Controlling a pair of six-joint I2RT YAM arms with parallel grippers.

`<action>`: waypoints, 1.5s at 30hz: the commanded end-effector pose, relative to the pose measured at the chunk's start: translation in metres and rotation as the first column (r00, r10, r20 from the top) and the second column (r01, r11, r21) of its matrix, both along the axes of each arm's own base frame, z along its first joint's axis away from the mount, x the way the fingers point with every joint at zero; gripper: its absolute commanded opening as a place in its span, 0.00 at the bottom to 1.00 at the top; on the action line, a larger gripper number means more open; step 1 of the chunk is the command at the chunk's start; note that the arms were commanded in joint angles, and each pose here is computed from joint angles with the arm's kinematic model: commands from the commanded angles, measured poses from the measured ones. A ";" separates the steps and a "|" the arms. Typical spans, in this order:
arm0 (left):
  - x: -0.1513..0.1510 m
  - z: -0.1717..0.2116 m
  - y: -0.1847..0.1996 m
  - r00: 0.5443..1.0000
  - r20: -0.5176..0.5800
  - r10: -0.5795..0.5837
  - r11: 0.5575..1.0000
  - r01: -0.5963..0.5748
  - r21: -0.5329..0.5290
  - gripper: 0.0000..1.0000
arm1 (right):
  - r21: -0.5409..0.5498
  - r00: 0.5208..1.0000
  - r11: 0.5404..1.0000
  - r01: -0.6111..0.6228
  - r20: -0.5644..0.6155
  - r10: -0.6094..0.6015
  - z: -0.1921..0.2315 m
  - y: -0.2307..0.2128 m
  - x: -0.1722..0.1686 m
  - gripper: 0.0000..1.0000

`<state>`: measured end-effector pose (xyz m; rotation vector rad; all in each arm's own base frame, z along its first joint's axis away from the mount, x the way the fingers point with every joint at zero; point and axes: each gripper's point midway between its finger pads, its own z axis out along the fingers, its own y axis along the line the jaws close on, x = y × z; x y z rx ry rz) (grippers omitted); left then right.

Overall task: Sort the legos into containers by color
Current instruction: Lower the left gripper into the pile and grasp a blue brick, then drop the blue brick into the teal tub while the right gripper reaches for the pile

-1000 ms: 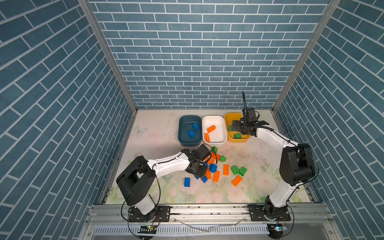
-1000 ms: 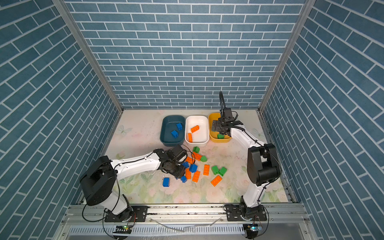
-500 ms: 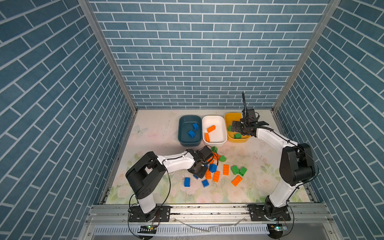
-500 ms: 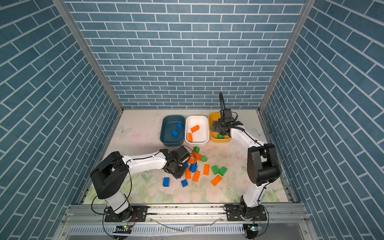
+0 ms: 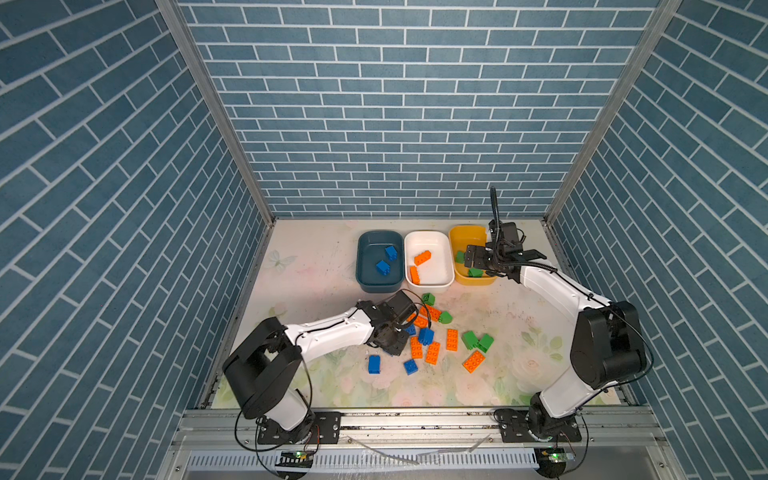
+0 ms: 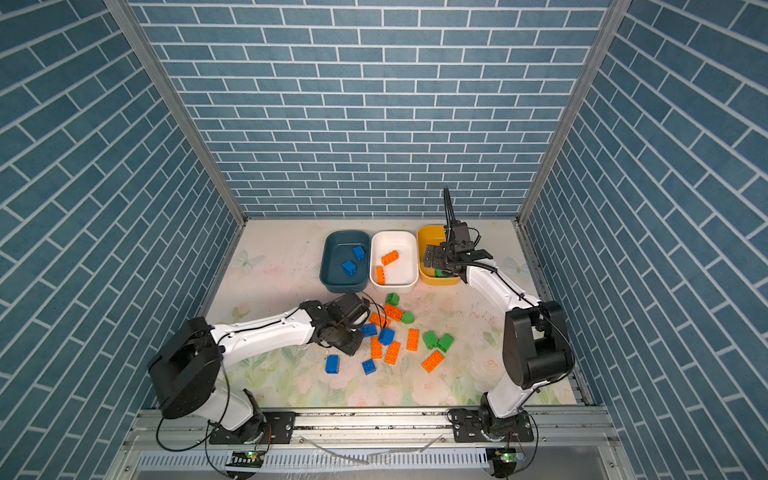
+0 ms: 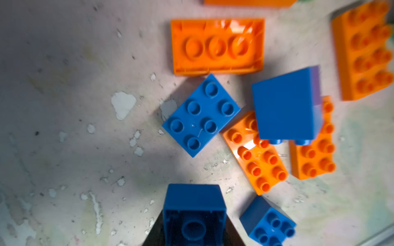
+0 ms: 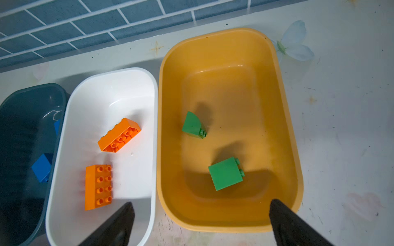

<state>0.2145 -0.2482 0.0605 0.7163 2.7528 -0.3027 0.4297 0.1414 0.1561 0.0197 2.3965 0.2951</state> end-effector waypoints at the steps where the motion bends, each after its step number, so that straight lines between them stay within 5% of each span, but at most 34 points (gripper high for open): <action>1: 0.019 0.024 0.003 0.998 0.036 0.050 0.995 -0.047 -0.084 0.26 | 0.007 0.997 0.997 -0.076 0.003 0.076 0.000 0.011 -0.015 0.99; 10: 0.105 0.079 0.023 0.961 0.151 0.232 0.964 -0.206 -0.170 0.24 | -0.065 0.952 0.950 -0.304 0.000 0.305 -0.006 0.050 -0.054 0.99; 21: 0.201 0.086 0.057 0.839 0.302 0.452 0.888 -0.457 -0.058 0.25 | -0.038 0.823 0.822 -0.568 -0.039 0.567 -0.024 0.093 -0.108 0.98; 30: 0.249 0.066 0.062 0.801 0.166 0.575 0.818 -0.560 -0.130 0.31 | 0.009 0.746 0.751 -0.660 -0.116 0.656 -0.050 0.106 -0.143 0.92; 32: 0.252 0.067 0.060 0.812 0.142 0.565 0.824 -0.552 -0.127 0.36 | 0.005 0.723 0.730 -0.683 -0.131 0.678 -0.056 0.111 -0.147 0.85; 38: 0.243 0.079 0.059 0.818 0.132 0.559 0.827 -0.541 -0.151 0.77 | -0.043 0.626 0.631 -0.775 -0.192 0.756 -0.072 0.126 -0.155 0.72; 45: 0.225 0.098 0.061 0.809 0.133 0.572 0.812 -0.537 -0.227 0.99 | -0.136 0.569 0.554 -0.821 -0.270 0.777 -0.090 0.133 -0.145 0.68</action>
